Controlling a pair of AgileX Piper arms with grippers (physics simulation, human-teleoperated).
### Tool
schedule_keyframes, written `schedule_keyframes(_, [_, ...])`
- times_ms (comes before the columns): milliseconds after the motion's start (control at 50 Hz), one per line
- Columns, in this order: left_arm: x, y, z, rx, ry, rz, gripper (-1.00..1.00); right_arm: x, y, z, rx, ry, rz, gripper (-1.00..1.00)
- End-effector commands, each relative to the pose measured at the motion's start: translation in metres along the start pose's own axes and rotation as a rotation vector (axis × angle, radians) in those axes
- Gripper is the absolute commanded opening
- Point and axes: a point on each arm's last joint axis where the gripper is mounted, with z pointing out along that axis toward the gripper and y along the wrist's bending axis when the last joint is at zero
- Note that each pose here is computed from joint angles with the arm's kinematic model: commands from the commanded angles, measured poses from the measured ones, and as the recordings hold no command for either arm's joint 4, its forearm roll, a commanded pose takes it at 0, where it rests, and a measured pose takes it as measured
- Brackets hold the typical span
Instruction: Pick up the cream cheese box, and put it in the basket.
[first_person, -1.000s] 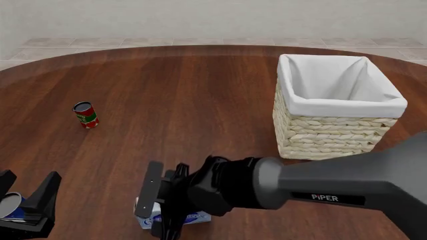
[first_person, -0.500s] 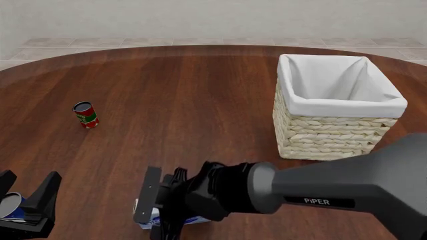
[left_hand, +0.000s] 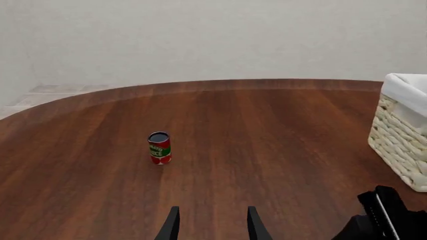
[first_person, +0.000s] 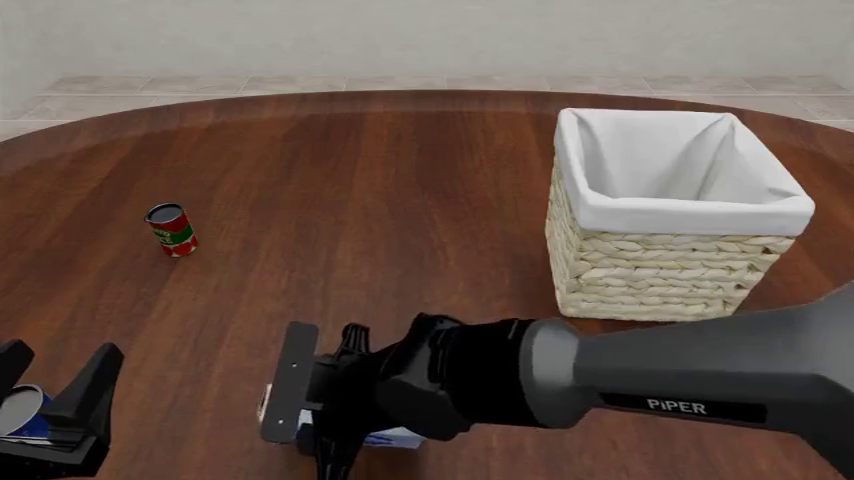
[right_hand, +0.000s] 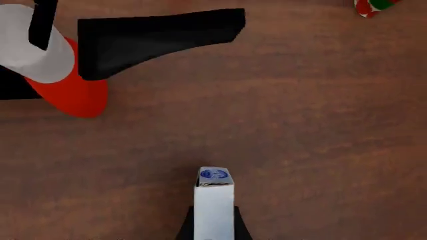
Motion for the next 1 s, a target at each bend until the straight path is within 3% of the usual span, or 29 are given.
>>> schedule_keyframes(20, [0.0, 0.0, 0.0, 0.005, 0.0, 0.001, 1.0, -0.008, -0.012, -0.022, 0.044, -0.062, 0.027, -1.0])
schedule_keyframes(120, [0.0, 0.0, 0.0, 0.005, -0.001, 0.001, 1.0, -0.01, -0.028, -0.047, 0.106, -0.136, 0.076, -1.0])
schedule_keyframes(160, [0.0, 0.0, 0.0, 0.007, -0.001, 0.001, 1.0, -0.014, -0.036, -0.061, 0.134, -0.178, 0.125, -1.0])
schedule_keyframes(220, [0.0, -0.001, 0.0, 0.009, -0.001, 0.002, 1.0, -0.018, -0.032, -0.075, 0.139, -0.222, 0.154, -1.0])
schedule_keyframes(360, [0.0, -0.001, 0.0, 0.013, -0.001, 0.002, 1.0, -0.015, -0.046, -0.113, 0.199, -0.316, 0.257, -1.0])
schedule_keyframes(520, [0.0, -0.001, 0.0, 0.017, 0.0, 0.003, 1.0, -0.012, -0.063, -0.146, 0.267, -0.382, 0.316, -1.0])
schedule_keyframes(660, [0.0, -0.001, 0.0, 0.014, 0.0, 0.002, 1.0, -0.013, -0.083, -0.18, 0.346, -0.432, 0.323, -1.0])
schedule_keyframes(720, [0.0, -0.001, 0.0, 0.015, 0.0, 0.002, 1.0, -0.013, -0.099, -0.206, 0.406, -0.467, 0.357, -1.0])
schedule_keyframes(860, [0.0, -0.001, 0.0, 0.015, -0.001, 0.0, 1.0, -0.008, -0.113, -0.241, 0.486, -0.528, 0.42, -1.0])
schedule_keyframes(1000, [0.0, -0.001, 0.0, 0.015, -0.001, -0.001, 1.0, 0.002, -0.129, -0.261, 0.565, -0.545, 0.457, -1.0])
